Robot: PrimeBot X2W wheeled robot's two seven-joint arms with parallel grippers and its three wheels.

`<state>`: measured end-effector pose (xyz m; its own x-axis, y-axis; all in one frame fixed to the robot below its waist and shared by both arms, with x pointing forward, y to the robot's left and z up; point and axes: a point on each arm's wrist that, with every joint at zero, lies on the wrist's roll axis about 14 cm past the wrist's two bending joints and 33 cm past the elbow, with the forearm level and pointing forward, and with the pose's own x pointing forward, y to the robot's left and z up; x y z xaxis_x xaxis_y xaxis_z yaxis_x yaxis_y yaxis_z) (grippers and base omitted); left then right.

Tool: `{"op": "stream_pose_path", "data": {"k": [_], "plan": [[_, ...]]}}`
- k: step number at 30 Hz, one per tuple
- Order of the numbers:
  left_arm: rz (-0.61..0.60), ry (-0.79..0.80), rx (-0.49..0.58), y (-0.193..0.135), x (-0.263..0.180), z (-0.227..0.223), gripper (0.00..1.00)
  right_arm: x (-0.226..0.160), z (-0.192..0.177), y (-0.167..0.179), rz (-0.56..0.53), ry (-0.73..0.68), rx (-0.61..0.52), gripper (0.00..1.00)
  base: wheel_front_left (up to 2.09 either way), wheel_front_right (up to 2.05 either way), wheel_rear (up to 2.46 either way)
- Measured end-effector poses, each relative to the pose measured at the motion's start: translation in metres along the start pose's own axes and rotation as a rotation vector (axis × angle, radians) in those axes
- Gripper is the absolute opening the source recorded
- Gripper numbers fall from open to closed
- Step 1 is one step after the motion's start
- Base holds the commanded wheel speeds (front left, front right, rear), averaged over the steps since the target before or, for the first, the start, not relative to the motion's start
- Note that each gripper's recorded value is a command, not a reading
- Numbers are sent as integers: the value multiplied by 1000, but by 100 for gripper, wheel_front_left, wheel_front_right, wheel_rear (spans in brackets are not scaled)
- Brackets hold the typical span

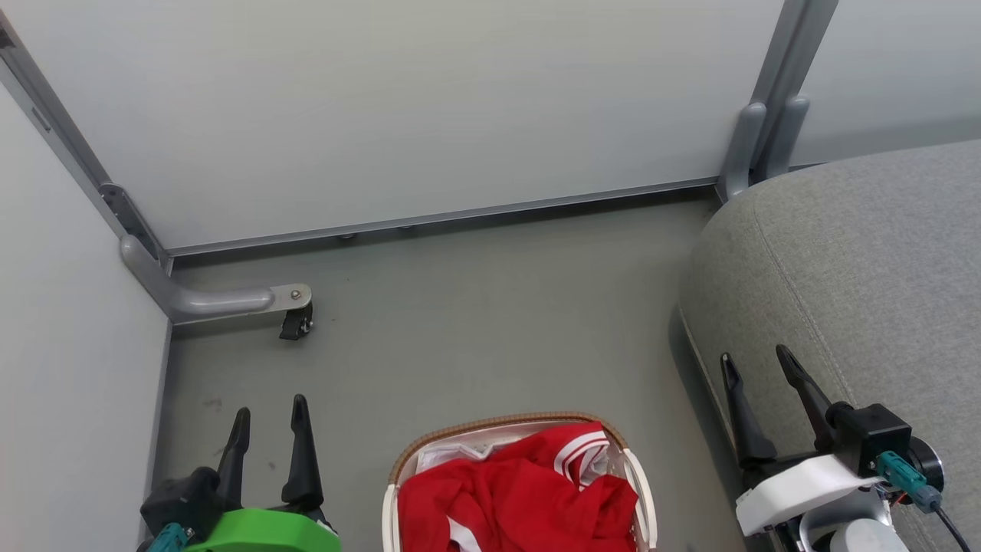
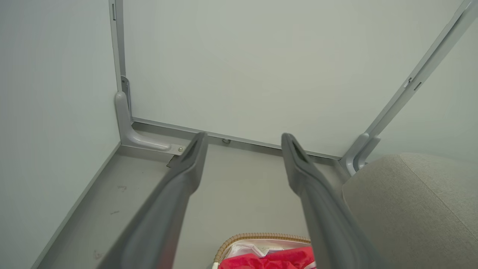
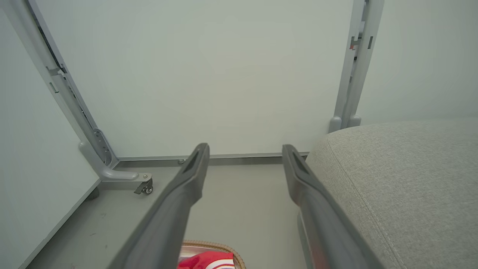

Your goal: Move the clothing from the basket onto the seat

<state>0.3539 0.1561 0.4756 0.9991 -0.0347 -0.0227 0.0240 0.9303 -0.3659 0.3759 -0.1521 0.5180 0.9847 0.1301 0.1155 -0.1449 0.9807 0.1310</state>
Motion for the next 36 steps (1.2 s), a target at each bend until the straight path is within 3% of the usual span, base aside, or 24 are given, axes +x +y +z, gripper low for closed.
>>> {"op": "stream_pose_path", "data": {"k": [9, 36], "plan": [[-5, 11, 48, 0, -4, -6, 100, 0, -1, 3, 17, -3, -51, 100, 0, 0, 0], [2, 32, 46, 3, -5, -13, 100, -1, -1, 2, 14, 0, -52, 100, 0, 0, 0]]}}
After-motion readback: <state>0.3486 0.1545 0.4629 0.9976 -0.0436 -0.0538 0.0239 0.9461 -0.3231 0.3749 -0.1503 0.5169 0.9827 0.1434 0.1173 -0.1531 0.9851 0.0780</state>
